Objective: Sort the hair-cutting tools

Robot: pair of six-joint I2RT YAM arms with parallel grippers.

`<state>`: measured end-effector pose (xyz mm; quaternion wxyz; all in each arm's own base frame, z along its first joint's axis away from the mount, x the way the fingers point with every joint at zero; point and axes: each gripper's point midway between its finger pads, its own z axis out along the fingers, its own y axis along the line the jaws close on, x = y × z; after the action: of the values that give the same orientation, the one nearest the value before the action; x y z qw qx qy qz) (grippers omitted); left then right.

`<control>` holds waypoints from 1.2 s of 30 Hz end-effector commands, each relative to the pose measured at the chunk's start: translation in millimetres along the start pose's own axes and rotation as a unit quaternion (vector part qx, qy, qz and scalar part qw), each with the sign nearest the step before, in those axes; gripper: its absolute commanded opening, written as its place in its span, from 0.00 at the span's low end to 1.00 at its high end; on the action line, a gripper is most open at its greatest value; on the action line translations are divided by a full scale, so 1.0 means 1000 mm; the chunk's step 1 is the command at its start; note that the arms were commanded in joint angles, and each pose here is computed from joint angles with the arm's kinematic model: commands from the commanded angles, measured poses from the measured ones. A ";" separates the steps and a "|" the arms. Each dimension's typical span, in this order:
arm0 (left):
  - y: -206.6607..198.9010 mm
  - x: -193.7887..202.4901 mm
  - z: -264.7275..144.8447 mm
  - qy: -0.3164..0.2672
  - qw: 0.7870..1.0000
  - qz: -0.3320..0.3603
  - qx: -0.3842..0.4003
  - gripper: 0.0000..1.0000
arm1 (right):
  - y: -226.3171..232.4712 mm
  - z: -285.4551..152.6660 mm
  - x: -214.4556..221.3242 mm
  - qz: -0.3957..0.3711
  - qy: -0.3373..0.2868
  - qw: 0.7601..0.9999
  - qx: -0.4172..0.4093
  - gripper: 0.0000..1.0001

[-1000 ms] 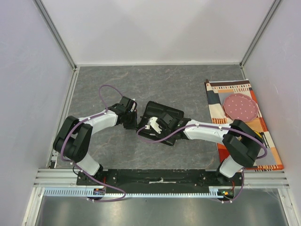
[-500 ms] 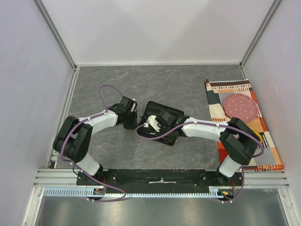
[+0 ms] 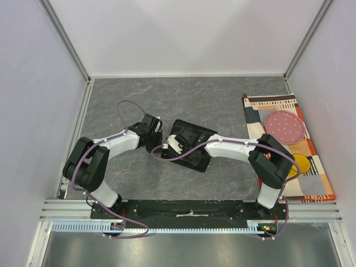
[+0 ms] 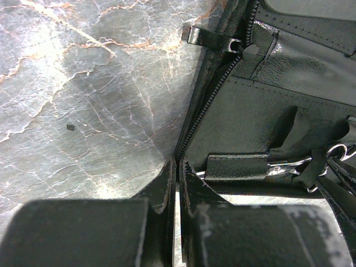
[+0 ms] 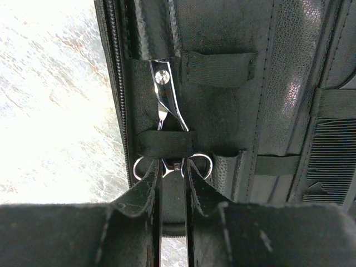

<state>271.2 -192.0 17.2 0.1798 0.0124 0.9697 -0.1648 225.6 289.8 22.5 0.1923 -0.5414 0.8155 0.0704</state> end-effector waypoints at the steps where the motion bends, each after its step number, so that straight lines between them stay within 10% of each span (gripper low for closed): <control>1: -0.002 0.024 0.003 0.034 0.999 0.023 0.007 0.02 | 0.028 0.019 -0.036 -0.009 -0.053 0.997 -0.054 0.22; 13: -0.003 0.019 0.000 0.024 0.999 0.024 0.005 0.02 | -0.024 -0.067 -0.035 0.015 -0.064 0.993 0.098 0.45; 21: -0.015 0.009 -0.015 0.001 0.999 0.022 0.027 0.02 | -0.070 -0.178 -0.052 0.171 -0.213 0.933 0.235 0.56; 36: -0.078 0.080 -0.043 0.014 0.989 -0.007 0.149 0.03 | -0.044 -0.127 -0.016 0.286 -0.220 0.917 0.172 0.59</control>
<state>192.8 -227.0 40.7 0.1657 0.0530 0.9517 -0.2530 227.4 240.3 128.2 0.3834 -0.2674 0.8801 0.0832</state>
